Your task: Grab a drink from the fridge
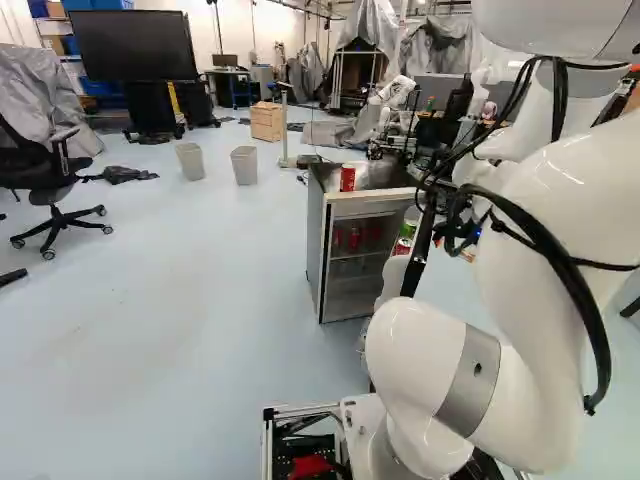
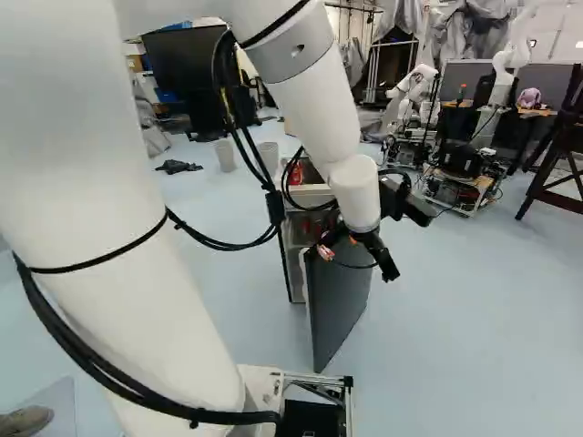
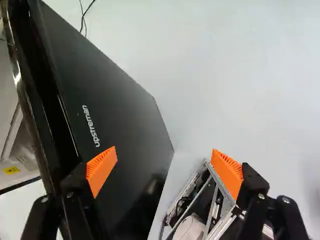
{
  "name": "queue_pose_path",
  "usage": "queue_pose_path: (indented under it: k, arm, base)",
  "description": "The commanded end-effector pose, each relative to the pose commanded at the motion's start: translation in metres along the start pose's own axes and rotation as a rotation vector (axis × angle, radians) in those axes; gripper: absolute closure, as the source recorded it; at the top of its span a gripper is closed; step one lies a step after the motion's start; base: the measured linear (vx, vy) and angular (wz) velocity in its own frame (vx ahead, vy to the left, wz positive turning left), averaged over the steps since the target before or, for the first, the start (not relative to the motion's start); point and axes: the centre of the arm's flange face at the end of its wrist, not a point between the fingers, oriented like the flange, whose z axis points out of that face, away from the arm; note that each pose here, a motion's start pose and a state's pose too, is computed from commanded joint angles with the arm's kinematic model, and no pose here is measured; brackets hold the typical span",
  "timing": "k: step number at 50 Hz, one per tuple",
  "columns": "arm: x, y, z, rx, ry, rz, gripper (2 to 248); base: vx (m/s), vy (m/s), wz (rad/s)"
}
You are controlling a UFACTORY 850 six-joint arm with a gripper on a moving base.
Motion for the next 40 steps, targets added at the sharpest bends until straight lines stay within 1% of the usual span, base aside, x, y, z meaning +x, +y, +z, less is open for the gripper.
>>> queue_pose_path:
  k: [24, 40]
  arm:
    - [-0.042, -0.012, -0.013, 0.016, -0.013, -0.093, 3]
    - [-0.066, -0.024, -0.02, 0.034, -0.02, -0.17, 3]
  base:
    - [0.0, 0.0, 0.0]
    - [0.0, 0.0, 0.0]
